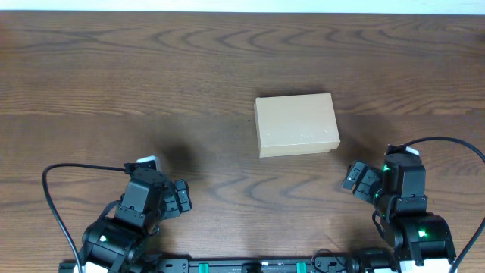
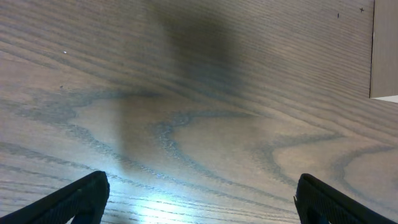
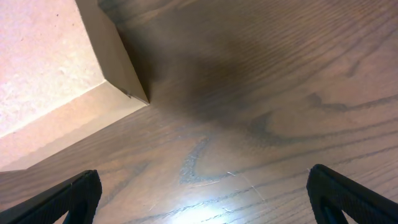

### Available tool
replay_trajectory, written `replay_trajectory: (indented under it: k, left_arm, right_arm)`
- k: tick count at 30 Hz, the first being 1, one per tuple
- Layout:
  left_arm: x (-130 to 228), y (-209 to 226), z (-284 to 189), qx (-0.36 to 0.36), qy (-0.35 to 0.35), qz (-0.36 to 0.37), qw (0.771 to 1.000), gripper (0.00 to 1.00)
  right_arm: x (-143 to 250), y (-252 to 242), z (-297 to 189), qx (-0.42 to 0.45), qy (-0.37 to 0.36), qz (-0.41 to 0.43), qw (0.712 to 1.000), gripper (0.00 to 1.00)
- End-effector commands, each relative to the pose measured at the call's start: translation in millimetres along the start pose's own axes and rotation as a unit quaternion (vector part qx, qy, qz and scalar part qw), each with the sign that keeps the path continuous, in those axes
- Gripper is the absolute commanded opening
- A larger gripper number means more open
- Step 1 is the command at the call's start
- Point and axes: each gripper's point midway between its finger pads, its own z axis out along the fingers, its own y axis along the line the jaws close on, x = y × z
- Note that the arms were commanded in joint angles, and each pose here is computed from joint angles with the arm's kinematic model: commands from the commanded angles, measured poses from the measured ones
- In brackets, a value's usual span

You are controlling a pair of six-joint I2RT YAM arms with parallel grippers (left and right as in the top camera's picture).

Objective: Pack container

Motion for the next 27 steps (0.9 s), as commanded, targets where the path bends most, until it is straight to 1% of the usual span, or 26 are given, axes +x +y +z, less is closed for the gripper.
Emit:
replay_trajectory:
  k: [1,13,18,22,25,27]
  left_arm:
    - [1.6,3.1,1.5,-0.005,-0.001,-0.003,1.0,0.95]
    - [1.6,3.1,1.5,-0.005,-0.001,-0.003,1.0,0.95]
    - [1.6,3.1,1.5,-0.005,-0.001,-0.003,1.0,0.95]
    - [1.6,3.1,1.5,-0.005,-0.001,-0.003,1.0,0.95]
    - [1.6,3.1,1.5,-0.005,-0.001,-0.003,1.0,0.95]
    - [1.6,3.1,1.5,-0.005,-0.001,-0.003,1.0,0.95]
  right_arm:
    - [-0.5,-3.6,0.3,0.007,-0.002,0.004,1.0,0.99]
    - [-1.8,-3.9,-3.6,0.003,-0.011,0.005,1.0,0.99]
    - [-17.2,-7.1,-14.5,0.005,-0.062,0.01,0.998,0.99]
    - [-41.0,3.3,-24.5,-0.014,-0.121,-0.072,0.99,0.99]
    - [-64.4,17.2,-36.5,-0.034,-0.187,-0.145,0.971,0.99]
    - [-77.9,26.8,-44.7,-0.05,-0.233,-0.179,0.955,0.99]
